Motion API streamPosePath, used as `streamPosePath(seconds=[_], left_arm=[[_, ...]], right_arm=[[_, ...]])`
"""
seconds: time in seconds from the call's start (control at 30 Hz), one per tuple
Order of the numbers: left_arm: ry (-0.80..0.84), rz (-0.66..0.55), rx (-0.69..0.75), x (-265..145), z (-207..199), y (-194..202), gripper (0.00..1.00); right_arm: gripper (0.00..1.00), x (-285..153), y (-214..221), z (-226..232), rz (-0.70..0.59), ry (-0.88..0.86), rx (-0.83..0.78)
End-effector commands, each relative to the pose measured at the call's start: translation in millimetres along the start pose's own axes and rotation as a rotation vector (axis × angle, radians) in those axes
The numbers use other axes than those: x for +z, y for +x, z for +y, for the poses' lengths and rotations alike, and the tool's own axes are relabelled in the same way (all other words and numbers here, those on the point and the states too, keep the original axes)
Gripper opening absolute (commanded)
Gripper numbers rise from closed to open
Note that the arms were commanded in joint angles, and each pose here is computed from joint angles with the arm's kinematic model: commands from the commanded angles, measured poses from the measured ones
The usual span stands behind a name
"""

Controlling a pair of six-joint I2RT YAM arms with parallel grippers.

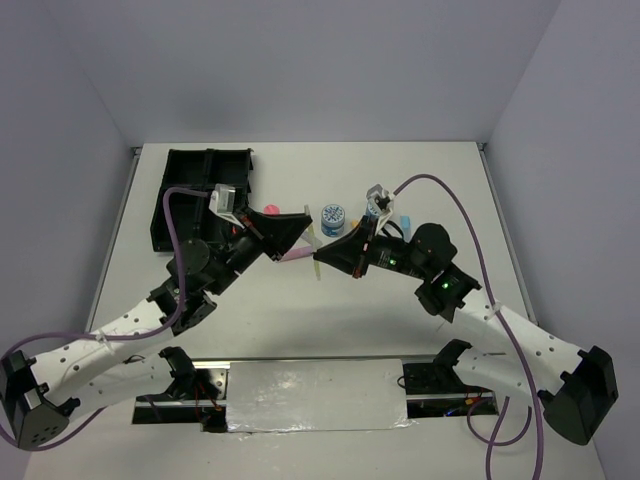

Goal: Sort the stationery into containers
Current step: Close the pen cap on the pen.

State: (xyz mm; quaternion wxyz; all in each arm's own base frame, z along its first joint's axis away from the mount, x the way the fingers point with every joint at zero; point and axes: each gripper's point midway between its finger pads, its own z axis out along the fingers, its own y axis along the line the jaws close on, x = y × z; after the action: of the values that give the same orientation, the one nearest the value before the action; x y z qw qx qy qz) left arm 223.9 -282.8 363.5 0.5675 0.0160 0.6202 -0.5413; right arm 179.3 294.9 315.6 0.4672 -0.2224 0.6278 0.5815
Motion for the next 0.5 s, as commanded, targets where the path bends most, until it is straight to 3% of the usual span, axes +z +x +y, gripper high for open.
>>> streamPosePath(seconds=[0.0,0.3,0.43,0.47], left_arm=[[-0.041,0.372,-0.033,-31,25,98,0.00],[-0.040,0.395,-0.040,-29,27,107,0.00],[-0.086,0.376,-0.001,-26,26,90,0.00],[-0.073,0.347,0.017,-24,17,76,0.16]], right_arm=[[0.00,-10,-136,57,-0.420,-0.096,-0.230],[0.00,-9,-147,62,-0.421,-0.120,-0.244],[0.00,-5,-123,63,-0.344,-0.186,-0.285],[0.00,-4,-112,58,-0.324,-0.191,-0.286]])
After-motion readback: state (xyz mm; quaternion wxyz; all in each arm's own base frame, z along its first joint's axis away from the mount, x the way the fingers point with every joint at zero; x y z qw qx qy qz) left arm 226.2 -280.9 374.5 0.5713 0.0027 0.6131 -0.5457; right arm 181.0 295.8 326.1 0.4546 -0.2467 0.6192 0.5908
